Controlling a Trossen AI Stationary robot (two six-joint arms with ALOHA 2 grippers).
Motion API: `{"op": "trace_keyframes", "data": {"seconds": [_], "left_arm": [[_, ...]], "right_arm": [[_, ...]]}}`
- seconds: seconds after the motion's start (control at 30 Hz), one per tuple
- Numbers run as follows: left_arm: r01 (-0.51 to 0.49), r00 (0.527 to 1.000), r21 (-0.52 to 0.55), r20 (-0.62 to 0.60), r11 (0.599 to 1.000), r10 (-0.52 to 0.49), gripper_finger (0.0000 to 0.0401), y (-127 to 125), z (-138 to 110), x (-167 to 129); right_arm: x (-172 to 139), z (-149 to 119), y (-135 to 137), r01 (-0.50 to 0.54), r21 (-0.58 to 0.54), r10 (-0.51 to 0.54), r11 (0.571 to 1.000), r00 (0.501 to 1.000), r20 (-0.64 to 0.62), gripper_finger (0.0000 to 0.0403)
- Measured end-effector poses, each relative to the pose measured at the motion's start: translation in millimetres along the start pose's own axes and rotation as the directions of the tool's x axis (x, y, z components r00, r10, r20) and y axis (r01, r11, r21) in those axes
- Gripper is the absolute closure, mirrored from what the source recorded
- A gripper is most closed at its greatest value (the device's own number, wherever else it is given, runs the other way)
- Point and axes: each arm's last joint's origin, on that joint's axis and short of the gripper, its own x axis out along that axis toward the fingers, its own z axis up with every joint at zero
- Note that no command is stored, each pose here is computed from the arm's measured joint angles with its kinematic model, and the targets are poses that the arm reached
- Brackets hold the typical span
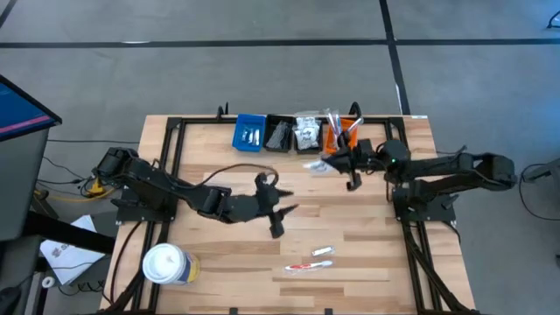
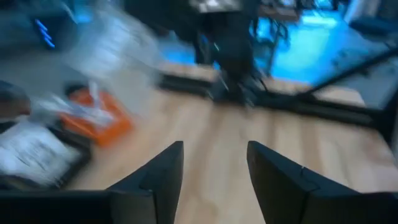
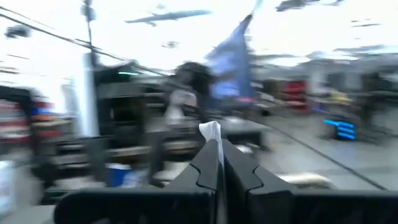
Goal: Pick & Place Travel size toiletries
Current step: Put the white vanity pack into the right black bin
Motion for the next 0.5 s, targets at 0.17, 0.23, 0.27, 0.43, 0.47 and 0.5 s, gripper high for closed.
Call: {"op": "trace_keyframes", "data": {"seconds": [0.17,0.23,0.27,0.43,0.47,0.5], "left_arm": [[0.023,0.997,-0.099,0.081,0.995,-0.015,0.0233,29,26,4],[0.052,0.995,-0.116,0.090,0.992,-0.042,0.0230,39,24,10],[0.071,0.993,-0.117,0.107,0.991,-0.059,0.0229,42,19,13],[0.160,0.927,-0.020,0.348,0.987,-0.143,0.0227,44,-10,7],[0.152,0.894,0.006,0.425,0.988,-0.140,0.0228,46,-15,3],[0.145,0.850,0.019,0.510,0.989,-0.134,0.0228,48,-19,1]], "right_arm": [[5,2,15,-0.136,-0.016,0.137,0.991,0.989,0.061,0.0403],[7,9,27,-0.159,-0.049,0.165,0.986,0.975,0.152,0.0403],[7,13,32,-0.164,-0.053,0.171,0.985,0.967,0.190,0.0403],[6,23,49,-0.181,-0.049,0.187,0.982,0.930,0.315,0.0403],[6,23,52,-0.178,-0.045,0.183,0.983,0.927,0.327,0.0403],[7,23,54,-0.173,-0.048,0.179,0.984,0.924,0.338,0.0403]]}}
